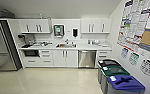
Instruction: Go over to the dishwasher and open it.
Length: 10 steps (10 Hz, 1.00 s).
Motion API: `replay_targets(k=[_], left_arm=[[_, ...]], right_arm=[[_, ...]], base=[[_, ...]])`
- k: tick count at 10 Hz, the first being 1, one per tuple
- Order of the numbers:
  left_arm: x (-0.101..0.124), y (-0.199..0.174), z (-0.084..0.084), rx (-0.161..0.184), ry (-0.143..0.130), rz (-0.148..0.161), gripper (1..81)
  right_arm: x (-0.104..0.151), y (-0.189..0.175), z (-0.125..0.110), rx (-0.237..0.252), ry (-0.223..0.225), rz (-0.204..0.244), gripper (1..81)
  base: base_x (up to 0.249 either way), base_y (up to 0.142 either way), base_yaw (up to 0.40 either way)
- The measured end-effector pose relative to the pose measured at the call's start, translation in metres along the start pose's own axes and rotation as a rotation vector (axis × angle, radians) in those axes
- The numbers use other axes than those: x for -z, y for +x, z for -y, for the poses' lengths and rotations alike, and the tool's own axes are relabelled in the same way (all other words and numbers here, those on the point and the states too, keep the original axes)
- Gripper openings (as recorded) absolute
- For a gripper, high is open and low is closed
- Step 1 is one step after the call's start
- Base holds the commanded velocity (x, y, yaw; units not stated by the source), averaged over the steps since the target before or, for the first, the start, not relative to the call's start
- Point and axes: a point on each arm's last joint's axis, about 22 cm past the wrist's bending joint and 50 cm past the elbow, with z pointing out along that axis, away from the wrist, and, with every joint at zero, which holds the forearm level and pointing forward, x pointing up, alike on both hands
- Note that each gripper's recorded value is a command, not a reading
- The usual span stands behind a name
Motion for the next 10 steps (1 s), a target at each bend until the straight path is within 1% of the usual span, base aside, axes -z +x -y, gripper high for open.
replay_targets(k=[4, 6, 8, 9, 10], left_arm=[[0.000, 0.004, 0.001, -0.001, 0.001, -0.003, 81.1], [0.000, -0.001, 0.000, 0.001, 0.000, 0.001, 81.1], [0.000, 0.007, 0.001, -0.002, 0.001, -0.009, 81.1], [0.000, -0.001, 0.000, 0.002, 0.000, 0.002, 81.1], [0.000, -0.003, 0.000, 0.002, 0.000, 0.006, 81.1]], right_arm=[[-0.001, 0.004, 0.001, 0.001, 0.002, -0.004, 81.1], [-0.001, -0.001, 0.002, 0.000, 0.002, 0.003, 81.1], [-0.001, 0.007, 0.001, 0.003, 0.002, -0.008, 81.1], [-0.001, 0.002, 0.001, 0.001, 0.002, -0.001, 81.1], [-0.001, -0.003, 0.002, -0.001, 0.002, 0.004, 81.1]], base=[[0.083, 0.000, 0.000], [0.000, 0.000, 0.000], [0.000, 0.000, 0.000], [0.000, 0.000, 0.000], [0.000, 0.000, 0.000]])
